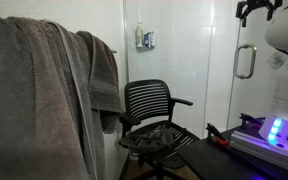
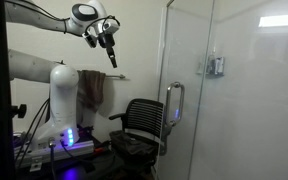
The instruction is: Close the glass door
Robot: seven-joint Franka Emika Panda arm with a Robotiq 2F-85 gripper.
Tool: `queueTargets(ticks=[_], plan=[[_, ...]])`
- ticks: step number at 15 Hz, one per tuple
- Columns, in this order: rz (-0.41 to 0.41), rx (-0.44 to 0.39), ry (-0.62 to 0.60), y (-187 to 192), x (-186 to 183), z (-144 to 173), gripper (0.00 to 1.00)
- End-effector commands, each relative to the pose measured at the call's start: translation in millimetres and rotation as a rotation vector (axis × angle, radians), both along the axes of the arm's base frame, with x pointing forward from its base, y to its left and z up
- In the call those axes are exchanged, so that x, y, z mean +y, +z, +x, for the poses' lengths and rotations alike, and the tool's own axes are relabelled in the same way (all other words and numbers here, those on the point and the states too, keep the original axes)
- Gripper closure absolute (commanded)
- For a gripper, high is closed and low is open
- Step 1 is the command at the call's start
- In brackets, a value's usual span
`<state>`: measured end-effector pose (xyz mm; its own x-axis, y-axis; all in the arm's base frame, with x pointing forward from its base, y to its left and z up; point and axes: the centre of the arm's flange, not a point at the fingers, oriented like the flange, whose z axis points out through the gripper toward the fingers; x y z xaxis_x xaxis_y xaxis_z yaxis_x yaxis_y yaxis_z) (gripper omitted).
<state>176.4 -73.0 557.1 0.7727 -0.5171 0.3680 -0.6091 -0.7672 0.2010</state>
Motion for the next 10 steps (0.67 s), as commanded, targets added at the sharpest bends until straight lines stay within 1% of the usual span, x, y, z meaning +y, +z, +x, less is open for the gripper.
queueTargets(ticks=[1,5,8,10], plan=[[-0.013,-0.092,-0.178,10.0,-57.3,-28.6,0.0],[-0.002,-0.169,-0.392,30.1,-110.0,-61.5,0.0],[0.004,-0.243,-0.55,44.6,-141.9,-88.8,0.0],[0.017,-0.296,-0.651,54.0,-156.1,-104.3,0.0]])
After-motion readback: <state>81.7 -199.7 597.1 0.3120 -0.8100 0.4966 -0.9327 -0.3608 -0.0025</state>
